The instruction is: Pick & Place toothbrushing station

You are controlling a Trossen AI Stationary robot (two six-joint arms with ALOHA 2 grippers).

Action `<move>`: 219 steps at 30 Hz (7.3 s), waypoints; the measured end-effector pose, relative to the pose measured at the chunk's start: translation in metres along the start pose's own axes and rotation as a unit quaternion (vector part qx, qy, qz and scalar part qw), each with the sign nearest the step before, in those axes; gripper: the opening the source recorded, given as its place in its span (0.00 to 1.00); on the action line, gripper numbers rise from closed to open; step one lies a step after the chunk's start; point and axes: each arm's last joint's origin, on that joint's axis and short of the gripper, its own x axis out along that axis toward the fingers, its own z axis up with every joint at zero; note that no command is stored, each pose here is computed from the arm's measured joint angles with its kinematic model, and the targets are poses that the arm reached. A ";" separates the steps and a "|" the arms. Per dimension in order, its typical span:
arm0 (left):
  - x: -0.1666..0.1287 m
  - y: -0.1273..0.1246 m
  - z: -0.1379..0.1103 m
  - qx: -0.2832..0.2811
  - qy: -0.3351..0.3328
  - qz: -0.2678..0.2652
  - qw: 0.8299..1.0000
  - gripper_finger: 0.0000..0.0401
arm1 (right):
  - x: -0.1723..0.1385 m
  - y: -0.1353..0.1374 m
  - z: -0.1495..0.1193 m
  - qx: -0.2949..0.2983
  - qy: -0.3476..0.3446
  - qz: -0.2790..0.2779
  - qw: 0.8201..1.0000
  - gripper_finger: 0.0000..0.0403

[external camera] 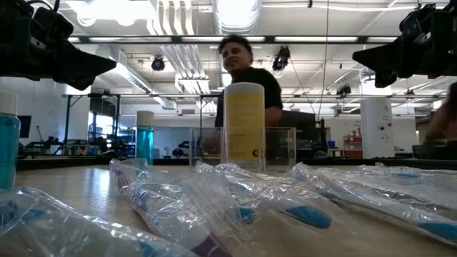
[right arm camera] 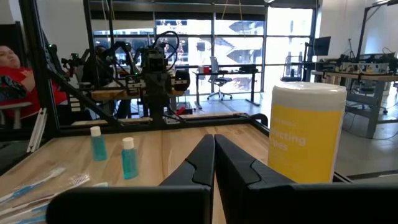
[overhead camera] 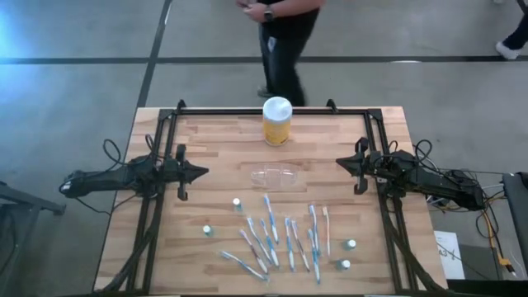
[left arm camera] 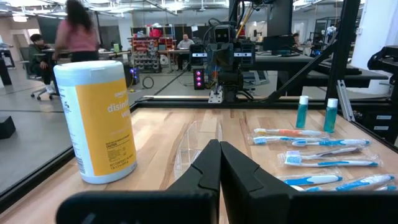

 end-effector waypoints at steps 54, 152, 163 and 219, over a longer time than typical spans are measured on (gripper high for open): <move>0.008 -0.001 0.029 -0.043 -0.122 0.063 0.990 0.01 | 0.002 -0.001 -0.014 0.088 0.072 -0.010 0.993 0.02; 0.213 -0.078 0.065 0.279 0.566 -0.285 0.722 0.41 | 0.011 -0.002 -0.017 -0.031 0.094 -0.001 0.995 0.02; 0.216 -0.079 0.059 0.282 0.571 -0.292 0.714 0.41 | 0.011 -0.002 -0.017 -0.031 0.094 -0.001 0.995 0.02; 0.039 -0.014 0.032 -0.015 0.004 -0.053 0.998 0.25 | 0.011 -0.002 -0.016 -0.049 0.089 -0.005 0.995 0.02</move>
